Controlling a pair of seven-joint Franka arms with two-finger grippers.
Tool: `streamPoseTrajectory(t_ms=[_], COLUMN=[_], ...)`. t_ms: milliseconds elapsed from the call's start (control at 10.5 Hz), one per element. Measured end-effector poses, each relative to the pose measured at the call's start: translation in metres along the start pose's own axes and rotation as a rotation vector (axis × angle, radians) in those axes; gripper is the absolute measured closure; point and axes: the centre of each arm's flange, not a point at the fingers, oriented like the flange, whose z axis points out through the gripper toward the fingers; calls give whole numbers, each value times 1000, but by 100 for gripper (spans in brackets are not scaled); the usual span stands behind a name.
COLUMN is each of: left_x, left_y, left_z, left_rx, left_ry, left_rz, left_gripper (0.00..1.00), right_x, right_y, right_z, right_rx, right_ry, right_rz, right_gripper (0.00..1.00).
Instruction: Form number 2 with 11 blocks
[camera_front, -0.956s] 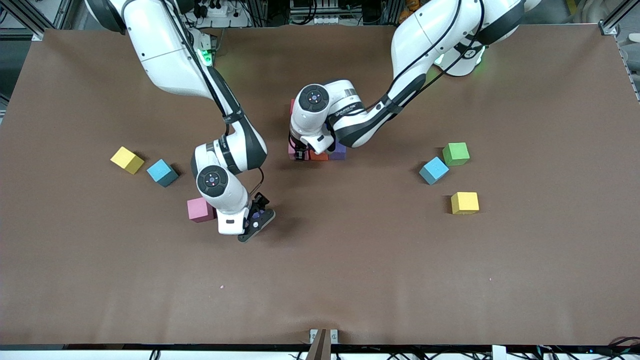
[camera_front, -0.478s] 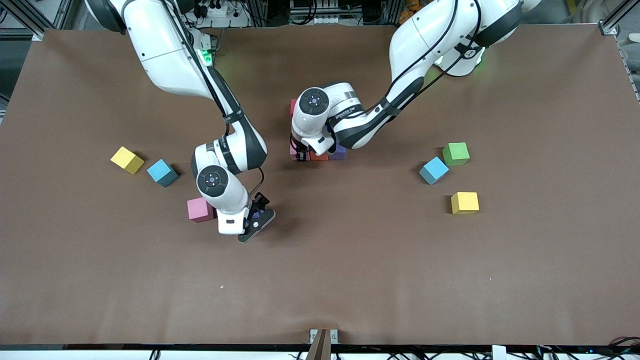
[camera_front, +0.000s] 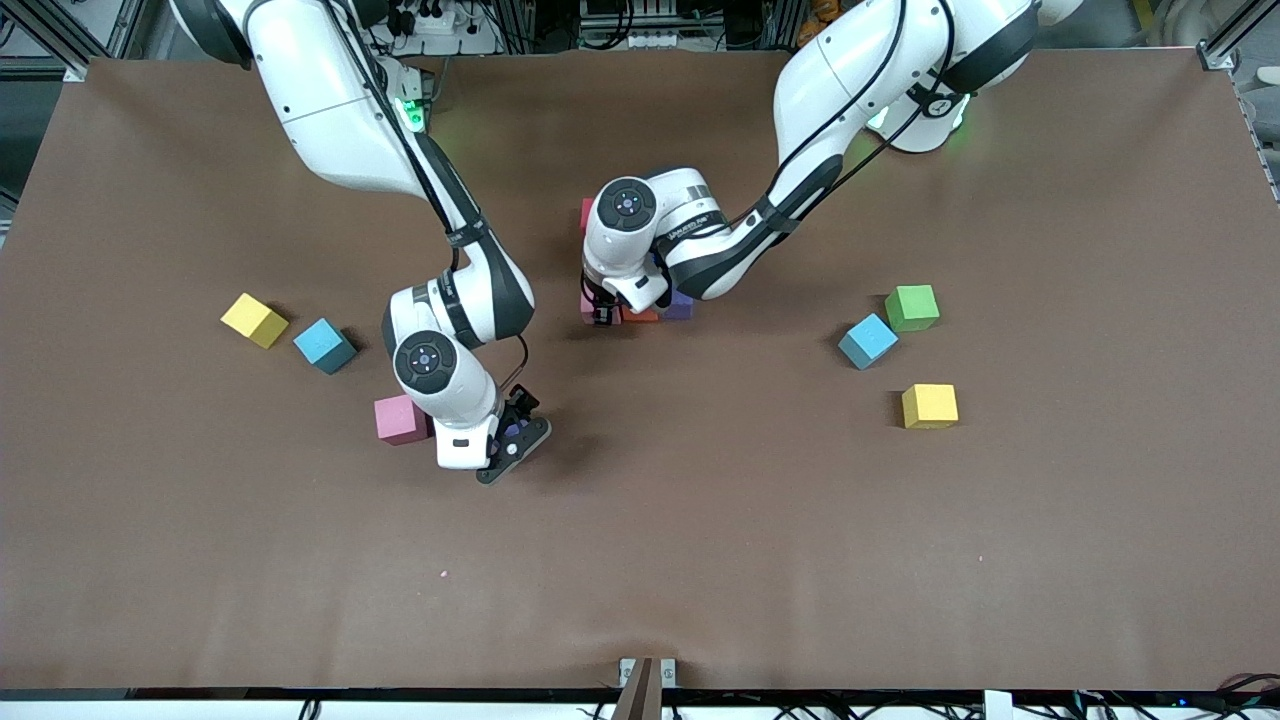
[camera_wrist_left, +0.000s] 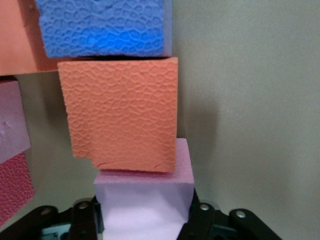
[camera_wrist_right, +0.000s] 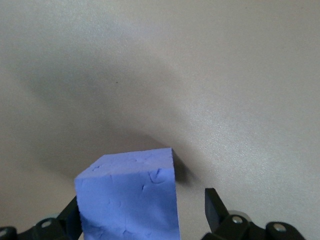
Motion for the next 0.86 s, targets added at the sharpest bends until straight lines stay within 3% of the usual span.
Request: streamPoseTrajectory(t_ms=[287, 669, 860], left_x=[-3, -8, -5], left_y=[-2, 3, 13], left_z=[-1, -41, -79], left_rx=[-1, -32, -68], left_ry=[0, 32, 57], left_rz=[5, 13, 34], left_gripper=[0, 0, 0], right_x=[0, 0, 0], right_y=[-1, -1, -1], right_z=[0, 0, 0], right_rx=[1, 2, 3], right_ry=[0, 0, 1], right_rz=[-1, -1, 1], right_gripper=[0, 2, 30])
